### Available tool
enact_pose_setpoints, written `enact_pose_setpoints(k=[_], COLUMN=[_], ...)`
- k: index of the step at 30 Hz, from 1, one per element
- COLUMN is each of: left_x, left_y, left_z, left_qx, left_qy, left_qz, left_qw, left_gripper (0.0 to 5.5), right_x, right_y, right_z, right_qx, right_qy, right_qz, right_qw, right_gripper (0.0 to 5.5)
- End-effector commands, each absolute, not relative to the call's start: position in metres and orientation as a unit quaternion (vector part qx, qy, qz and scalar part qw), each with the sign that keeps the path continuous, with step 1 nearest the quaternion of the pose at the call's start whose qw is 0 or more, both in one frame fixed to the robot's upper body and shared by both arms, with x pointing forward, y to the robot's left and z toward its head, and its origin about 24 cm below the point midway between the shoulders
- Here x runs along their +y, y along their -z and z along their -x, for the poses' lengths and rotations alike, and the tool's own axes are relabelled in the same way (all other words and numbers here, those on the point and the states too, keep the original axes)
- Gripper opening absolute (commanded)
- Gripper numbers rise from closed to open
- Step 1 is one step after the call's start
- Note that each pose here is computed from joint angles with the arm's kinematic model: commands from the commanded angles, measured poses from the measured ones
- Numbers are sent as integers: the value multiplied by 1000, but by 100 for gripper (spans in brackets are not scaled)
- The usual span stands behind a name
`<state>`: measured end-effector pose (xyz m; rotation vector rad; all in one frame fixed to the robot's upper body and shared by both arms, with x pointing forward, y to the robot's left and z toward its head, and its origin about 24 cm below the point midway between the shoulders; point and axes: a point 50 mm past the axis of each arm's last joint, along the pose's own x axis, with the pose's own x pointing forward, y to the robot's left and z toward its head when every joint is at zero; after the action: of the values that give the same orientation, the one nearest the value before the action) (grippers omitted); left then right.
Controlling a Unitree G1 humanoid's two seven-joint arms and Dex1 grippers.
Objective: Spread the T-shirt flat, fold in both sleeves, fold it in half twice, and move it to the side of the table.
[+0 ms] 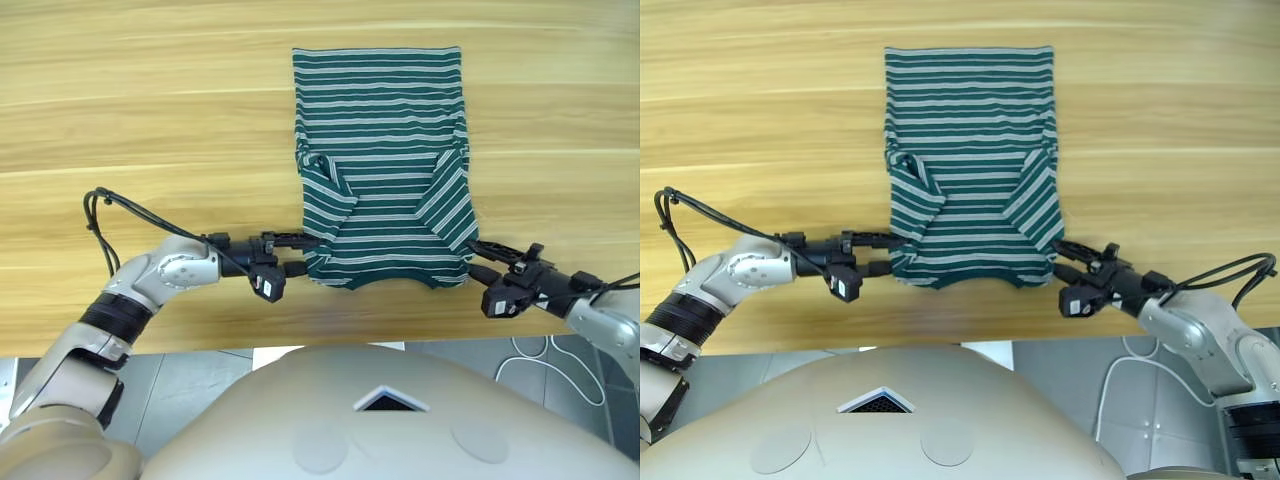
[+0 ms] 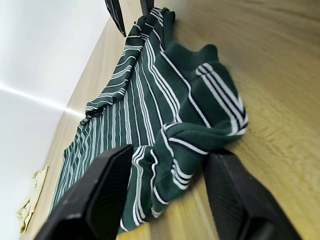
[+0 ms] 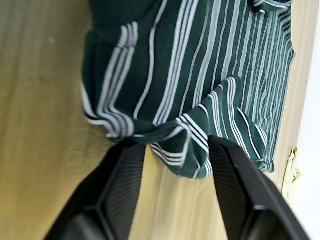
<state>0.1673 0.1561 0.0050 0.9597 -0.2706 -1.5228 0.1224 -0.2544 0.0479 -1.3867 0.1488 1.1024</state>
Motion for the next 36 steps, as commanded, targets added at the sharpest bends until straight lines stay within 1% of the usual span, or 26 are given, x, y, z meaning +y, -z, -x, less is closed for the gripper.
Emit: enact_pose_setpoints(k=[1,4,7,10,11,19,25,31,36], left_x=[169,169,169,170,171,172,186,191,204], left_y=[32,32,33,34,34,35,29,25,17], left_z=[-138,-139,-141,-139,-138,-129,-104,-91,-89], left_qx=[-3,-3,-3,-1,1,4,32,48,67], left_qy=[722,719,716,718,718,723,712,695,662], left_qz=[-422,-425,-426,-420,-419,-390,-359,-346,-356], left_qw=[549,550,553,555,556,571,603,628,656], left_gripper=[180,152,122,102,96,43,0,0,0], right_x=[-257,-257,-256,-256,-256,-254,-244,-238,-233], right_y=[-44,-43,-42,-42,-42,-40,-38,-38,-41], right_z=[-121,-123,-125,-125,-125,-122,-117,-113,-104], right_qx=[79,79,77,78,78,72,46,34,32], right_qy=[-498,-496,-494,-491,-489,-481,-485,-492,-489], right_qz=[602,604,604,604,604,595,549,528,507], right_qw=[620,620,620,623,625,639,679,691,709], right_gripper=[154,112,50,8,2,0,0,0,0])
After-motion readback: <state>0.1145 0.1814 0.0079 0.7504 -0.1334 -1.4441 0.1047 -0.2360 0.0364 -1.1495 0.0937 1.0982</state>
